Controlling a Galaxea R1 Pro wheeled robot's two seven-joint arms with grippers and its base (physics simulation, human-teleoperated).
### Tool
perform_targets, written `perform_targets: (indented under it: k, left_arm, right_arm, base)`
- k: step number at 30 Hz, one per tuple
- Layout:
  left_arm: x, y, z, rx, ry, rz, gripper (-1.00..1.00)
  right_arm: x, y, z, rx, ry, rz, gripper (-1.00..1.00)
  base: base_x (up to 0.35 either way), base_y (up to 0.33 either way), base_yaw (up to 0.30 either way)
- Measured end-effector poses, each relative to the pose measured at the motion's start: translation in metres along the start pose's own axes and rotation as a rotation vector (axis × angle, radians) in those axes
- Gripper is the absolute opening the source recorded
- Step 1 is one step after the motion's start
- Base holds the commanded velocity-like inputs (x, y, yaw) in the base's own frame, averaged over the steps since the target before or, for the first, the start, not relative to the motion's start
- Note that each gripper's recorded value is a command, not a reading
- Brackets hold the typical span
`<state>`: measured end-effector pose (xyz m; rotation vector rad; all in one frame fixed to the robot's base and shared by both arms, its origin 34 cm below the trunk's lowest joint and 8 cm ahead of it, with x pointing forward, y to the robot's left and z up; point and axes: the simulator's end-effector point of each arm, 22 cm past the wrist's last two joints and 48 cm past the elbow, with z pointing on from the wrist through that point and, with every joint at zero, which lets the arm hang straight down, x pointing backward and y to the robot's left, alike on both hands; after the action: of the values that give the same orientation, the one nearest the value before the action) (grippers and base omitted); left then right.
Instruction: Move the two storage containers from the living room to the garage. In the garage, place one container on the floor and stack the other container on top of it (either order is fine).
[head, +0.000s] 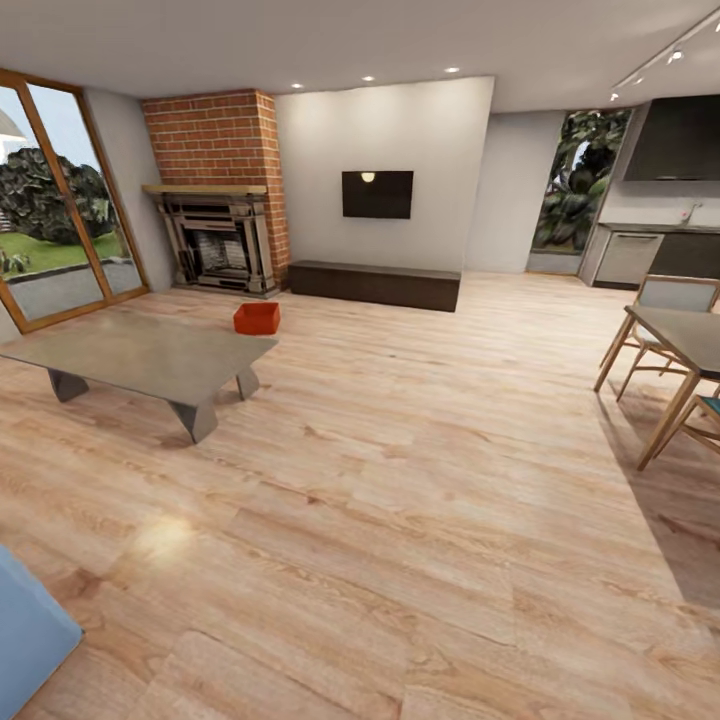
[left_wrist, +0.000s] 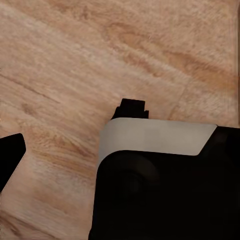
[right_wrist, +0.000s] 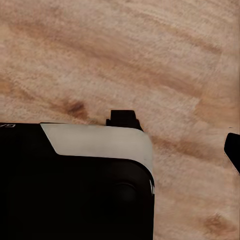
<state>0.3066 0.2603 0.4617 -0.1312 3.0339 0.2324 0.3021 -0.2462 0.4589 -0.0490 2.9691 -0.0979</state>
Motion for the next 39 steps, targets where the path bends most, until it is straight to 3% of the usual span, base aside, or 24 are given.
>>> perform_targets:
  k: [39]
  left_arm:
    - [-0.0009, -0.0009, -0.0001, 0.001, -0.003, 0.0, 1.0]
  right_arm:
    - [0.0, 0.0, 0.0, 0.0, 0.0, 0.0, 1.0]
  base:
    - [0.324, 0.0, 0.0]
